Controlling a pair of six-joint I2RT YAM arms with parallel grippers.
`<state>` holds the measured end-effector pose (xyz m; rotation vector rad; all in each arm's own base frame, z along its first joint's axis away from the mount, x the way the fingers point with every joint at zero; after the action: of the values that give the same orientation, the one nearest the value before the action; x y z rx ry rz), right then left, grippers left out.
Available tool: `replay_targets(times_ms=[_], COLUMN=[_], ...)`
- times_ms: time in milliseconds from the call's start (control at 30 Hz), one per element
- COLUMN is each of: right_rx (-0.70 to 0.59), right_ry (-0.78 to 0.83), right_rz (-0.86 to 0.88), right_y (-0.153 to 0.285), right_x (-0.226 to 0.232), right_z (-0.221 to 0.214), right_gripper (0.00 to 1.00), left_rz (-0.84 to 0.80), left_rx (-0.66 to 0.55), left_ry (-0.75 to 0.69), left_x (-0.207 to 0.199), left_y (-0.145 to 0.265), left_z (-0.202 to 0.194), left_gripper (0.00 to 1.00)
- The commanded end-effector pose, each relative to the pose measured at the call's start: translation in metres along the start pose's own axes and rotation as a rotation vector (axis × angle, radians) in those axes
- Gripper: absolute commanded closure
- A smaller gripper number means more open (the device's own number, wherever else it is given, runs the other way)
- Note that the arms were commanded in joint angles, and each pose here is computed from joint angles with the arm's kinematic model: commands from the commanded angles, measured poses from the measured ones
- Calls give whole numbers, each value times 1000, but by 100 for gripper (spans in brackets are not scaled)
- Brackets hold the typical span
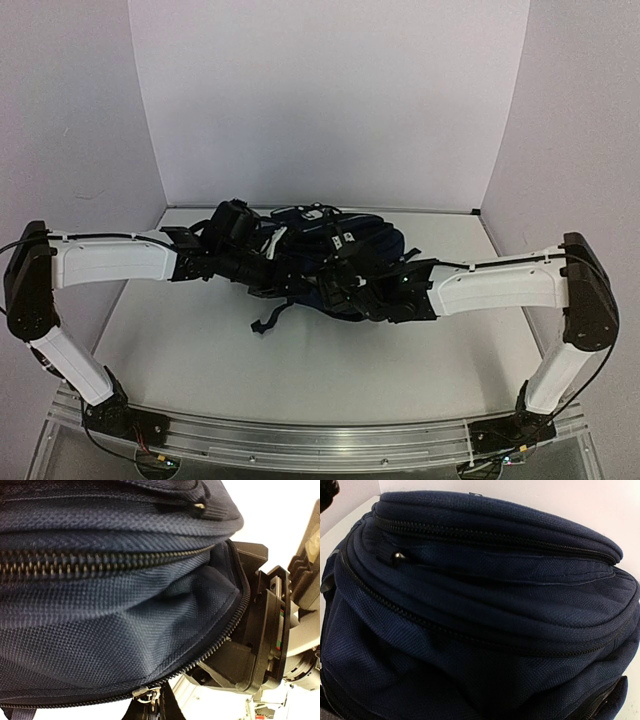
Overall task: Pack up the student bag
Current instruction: Zip the student bag at the center of the board.
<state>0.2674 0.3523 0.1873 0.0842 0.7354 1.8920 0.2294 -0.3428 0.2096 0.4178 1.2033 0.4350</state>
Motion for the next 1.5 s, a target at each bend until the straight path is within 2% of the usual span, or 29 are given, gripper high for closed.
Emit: replay_targets(times_ms=[0,100,267,433,533,600,700,800,900,1000,1133,1333,1467], right_rx=[-114,-83,-43,-37,-28,-23,-2,30,70,106,133,174,178], right_ry=[-116,-139,-217,-281,-298,-326,-396,-494,-575,-635,-647,-579,-589], right_rz=[42,45,-32,-35,-2,37,144,233,330,390,409,362,284], right_y=[16,40,74,88,90,92,98,103,103,98,85,59,43], right_x=[-13,-31,-70,-84,-82,-78,-69,-60,-44,-27,-11,15,19], right_z=[35,20,-14,-33,-36,-36,-36,-40,-47,-57,-63,-66,-69], right_gripper=[22,16,7,4,3,3,6,10,16,22,26,35,42], left_rz=[-252,-236,-280,-306,-292,-269,-233,-155,-57,63,89,97,86], left_rx=[-146,-172,-93,-40,32,40,22,-28,-87,-136,-193,-247,-268], left_ry=[-131,-102,-134,-144,-88,-48,-1,71,207,363,473,531,564], left_x=[-76,-71,-95,-108,-94,-82,-67,-45,-9,40,80,104,118], left_y=[27,22,-17,-44,-63,-64,-50,-28,-8,6,18,23,21], left_z=[21,24,19,21,15,10,1,-8,-11,-12,-11,-3,2], left_gripper=[100,100,100,99,88,70,50,40,33,32,31,19,22])
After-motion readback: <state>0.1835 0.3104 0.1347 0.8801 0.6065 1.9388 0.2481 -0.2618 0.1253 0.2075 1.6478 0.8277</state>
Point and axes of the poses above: each gripper's point midway between its finger pads, its own y axis back along the fingers, its own x axis along the line the jaws close on, z = x × y, the point moved 5 cm from there along y, back along the fingers, and after that the axes turned 12 degrees about y, right-handed, at the moved point
